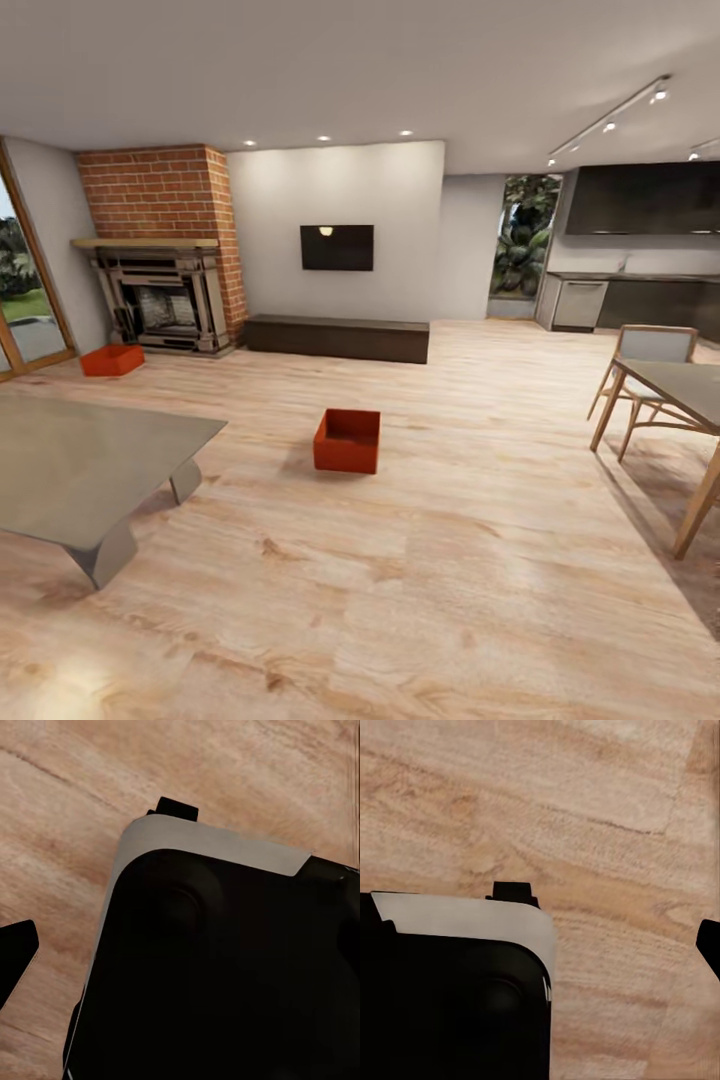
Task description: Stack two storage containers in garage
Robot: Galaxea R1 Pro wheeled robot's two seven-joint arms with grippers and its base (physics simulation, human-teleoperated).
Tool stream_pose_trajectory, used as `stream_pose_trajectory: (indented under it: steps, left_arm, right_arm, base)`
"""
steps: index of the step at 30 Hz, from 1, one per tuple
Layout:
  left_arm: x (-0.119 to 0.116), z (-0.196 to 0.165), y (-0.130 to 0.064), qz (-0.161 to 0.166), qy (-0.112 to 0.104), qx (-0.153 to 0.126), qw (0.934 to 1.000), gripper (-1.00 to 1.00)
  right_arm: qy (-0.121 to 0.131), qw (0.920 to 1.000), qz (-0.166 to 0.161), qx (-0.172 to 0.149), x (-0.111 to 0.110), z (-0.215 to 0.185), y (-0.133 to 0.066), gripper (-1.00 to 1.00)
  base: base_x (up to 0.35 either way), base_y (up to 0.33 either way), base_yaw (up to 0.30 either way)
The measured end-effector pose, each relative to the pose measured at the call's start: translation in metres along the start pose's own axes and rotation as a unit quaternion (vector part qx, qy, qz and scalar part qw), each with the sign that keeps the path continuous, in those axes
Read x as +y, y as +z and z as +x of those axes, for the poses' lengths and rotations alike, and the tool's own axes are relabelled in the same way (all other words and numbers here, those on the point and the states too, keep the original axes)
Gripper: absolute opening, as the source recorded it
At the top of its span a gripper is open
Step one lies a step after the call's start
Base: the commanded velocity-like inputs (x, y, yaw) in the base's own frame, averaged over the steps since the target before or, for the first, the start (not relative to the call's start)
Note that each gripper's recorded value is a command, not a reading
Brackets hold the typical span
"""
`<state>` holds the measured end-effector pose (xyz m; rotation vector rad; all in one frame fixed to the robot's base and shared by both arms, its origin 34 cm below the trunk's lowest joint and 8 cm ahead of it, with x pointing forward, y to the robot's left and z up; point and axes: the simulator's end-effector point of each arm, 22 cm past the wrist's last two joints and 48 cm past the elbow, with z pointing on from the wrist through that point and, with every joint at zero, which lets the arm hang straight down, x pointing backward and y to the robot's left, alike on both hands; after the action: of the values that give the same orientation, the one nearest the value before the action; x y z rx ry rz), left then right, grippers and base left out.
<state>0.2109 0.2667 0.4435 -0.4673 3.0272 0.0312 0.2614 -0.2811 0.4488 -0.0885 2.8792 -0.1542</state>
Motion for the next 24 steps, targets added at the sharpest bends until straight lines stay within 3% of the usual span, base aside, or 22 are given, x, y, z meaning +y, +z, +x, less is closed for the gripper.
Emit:
stream_pose_trajectory:
  steps: [15,24]
  left_arm:
    - [0.0003,0.0000,0.0000,0.000,0.000,0.000,1.0000,1.00]
    - [0.0004,-0.0001,0.0000,0.000,0.000,0.000,1.0000,1.00]
  right_arm:
    - [0.000,1.0000,-0.001,0.000,0.0003,0.0000,0.0000,1.00]
    - [-0.001,1.0000,-0.001,0.000,-0.0002,-0.0002,0.0001,1.00]
  base:
    - [0.325,0.047,-0.275]
    - [0.325,0.106,-0.048]
